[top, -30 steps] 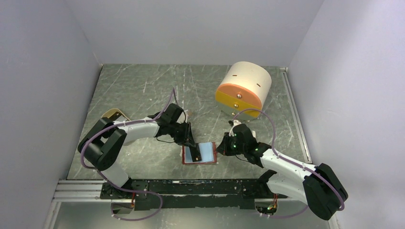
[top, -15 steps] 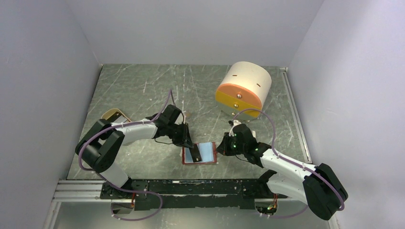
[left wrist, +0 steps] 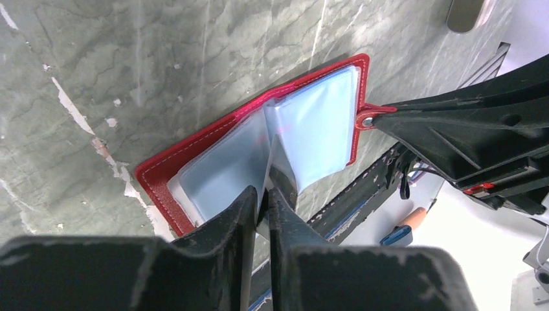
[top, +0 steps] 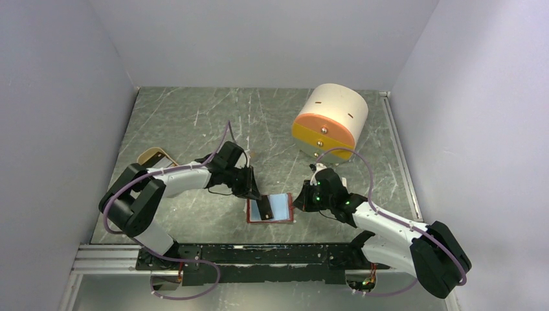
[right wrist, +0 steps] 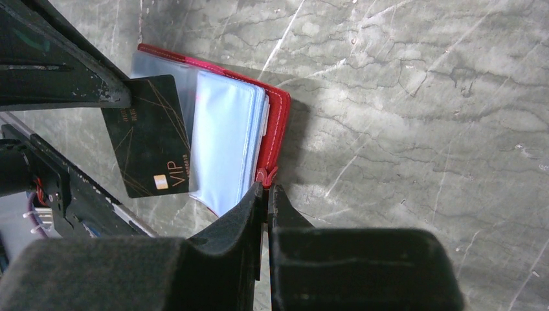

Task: Put the credit cards into the card holder
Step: Insert the credit card into the card holder.

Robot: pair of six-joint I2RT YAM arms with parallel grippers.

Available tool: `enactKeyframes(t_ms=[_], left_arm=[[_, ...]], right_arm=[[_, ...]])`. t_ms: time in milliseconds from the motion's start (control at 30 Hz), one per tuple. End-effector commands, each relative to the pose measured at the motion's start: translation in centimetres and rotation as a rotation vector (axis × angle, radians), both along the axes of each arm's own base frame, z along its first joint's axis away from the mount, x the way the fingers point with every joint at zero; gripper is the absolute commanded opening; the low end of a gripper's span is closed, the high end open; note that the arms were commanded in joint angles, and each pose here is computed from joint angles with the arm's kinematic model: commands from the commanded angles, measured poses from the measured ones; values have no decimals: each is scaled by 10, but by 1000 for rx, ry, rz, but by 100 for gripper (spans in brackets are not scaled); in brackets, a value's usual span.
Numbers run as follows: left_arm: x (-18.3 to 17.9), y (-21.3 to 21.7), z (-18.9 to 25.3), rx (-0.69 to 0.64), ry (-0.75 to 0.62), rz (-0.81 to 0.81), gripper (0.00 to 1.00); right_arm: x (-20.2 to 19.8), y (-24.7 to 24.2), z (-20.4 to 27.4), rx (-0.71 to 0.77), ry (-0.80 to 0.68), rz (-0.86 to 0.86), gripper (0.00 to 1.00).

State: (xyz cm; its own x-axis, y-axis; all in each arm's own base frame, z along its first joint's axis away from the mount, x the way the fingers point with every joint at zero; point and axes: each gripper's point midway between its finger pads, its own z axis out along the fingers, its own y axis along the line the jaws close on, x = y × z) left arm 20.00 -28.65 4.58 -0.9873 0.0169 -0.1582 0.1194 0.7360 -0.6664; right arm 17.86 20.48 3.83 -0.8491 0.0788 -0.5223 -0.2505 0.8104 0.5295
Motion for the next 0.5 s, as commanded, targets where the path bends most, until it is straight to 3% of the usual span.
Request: enactKeyframes(t_ms=[0,133,467], left_arm=[[2,4,2,-6,-8,22,16],[2,4,-5,13,7,12,9],[6,-7,-10,-9,-2,-92,9]], right_arm=[[6,3,7,23,-28,2,7],[5,3,6,24,-27,3,7],[6,4,6,29,-27,7,7]])
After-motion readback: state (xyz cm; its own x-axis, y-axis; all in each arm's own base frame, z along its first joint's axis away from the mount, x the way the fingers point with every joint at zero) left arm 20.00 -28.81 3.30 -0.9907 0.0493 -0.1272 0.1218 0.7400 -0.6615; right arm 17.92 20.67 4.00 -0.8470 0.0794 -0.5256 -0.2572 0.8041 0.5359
